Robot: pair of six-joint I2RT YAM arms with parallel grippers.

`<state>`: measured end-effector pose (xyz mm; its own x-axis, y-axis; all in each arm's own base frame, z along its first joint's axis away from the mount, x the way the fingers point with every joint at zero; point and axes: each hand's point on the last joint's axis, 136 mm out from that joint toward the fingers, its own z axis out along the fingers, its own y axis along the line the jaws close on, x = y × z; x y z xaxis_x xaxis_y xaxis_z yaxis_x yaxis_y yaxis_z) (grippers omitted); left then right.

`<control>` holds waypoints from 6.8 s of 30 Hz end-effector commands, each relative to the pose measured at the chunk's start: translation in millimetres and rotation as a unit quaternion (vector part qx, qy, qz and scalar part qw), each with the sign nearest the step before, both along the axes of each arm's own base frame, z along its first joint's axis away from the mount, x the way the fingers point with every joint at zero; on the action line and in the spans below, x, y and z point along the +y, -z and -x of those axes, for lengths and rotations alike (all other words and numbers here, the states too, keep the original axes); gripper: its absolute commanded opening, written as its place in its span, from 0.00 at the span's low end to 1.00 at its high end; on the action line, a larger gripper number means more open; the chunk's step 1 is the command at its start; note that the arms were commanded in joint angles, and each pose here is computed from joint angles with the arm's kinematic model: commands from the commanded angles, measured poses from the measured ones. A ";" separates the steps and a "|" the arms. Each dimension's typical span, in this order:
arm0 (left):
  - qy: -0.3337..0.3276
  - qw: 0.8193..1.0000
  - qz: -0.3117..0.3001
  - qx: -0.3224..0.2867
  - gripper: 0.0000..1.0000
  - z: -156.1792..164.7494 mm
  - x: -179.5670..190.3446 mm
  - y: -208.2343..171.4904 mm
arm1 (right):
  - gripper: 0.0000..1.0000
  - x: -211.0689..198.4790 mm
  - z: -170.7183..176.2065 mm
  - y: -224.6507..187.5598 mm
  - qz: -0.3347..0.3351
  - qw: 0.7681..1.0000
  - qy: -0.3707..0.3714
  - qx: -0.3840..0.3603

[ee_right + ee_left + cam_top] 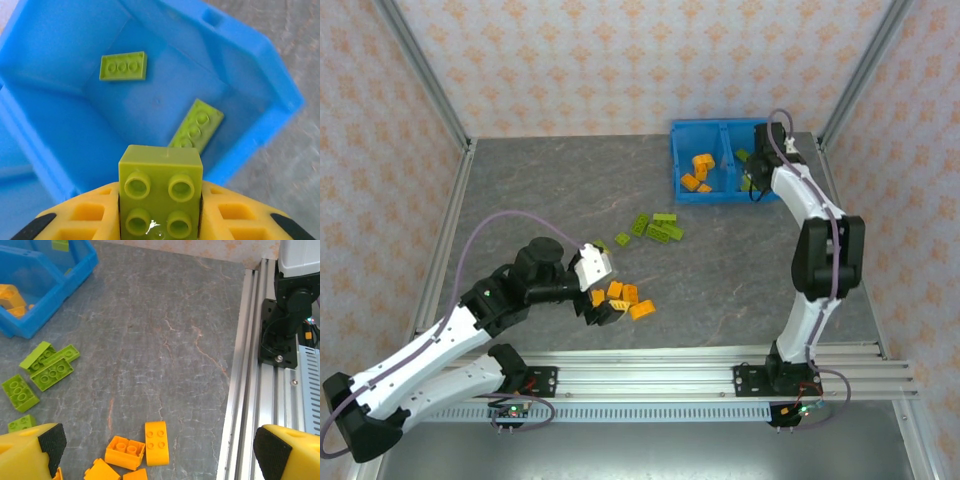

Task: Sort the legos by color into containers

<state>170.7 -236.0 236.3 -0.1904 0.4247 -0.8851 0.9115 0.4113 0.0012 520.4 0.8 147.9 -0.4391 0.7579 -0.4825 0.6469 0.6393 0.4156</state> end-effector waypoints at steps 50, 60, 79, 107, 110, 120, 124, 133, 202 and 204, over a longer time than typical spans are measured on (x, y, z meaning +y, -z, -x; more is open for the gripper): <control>-0.575 0.712 -0.171 0.367 0.68 -199.5 91.0 194.9 | 0.70 148.0 283.1 -80.1 -0.113 0.954 -0.277 -0.012; -0.560 0.690 -0.183 0.420 0.70 -183.7 83.3 236.6 | 0.70 153.5 281.5 -77.7 -0.116 0.954 -0.276 -0.004; -0.528 0.768 -0.087 0.353 0.27 -235.4 48.8 123.9 | 0.71 145.1 283.4 -82.6 -0.106 0.960 -0.258 -0.003; -0.342 0.900 0.251 0.102 0.27 -388.6 -242.6 -18.4 | 0.75 40.1 333.7 -77.0 -0.026 0.995 -0.076 -0.053; -0.335 0.902 0.268 0.056 0.27 -389.0 -253.7 -25.4 | 0.76 38.7 337.4 -75.0 -0.022 0.995 -0.080 -0.047; -0.336 0.888 0.309 -0.055 0.37 -399.8 -265.7 -21.3 | 0.76 33.2 348.9 -72.4 -0.023 0.995 -0.085 -0.046; -0.341 0.888 0.300 -0.069 0.74 -407.6 -259.0 -15.5 | 0.76 32.8 353.8 -70.3 -0.033 0.995 -0.086 -0.047; -0.315 0.915 0.243 -0.070 0.96 -398.0 -253.8 -40.3 | 0.76 32.8 353.4 -72.2 -0.040 0.994 -0.083 -0.059; -0.011 0.981 -0.088 -0.172 1.00 30.8 76.5 -19.0 | 0.30 331.3 154.3 39.1 0.020 0.945 -0.287 0.153; -0.010 0.982 -0.059 -0.178 1.00 28.8 69.2 -28.5 | 0.29 318.5 155.4 12.4 0.031 0.950 -0.289 0.118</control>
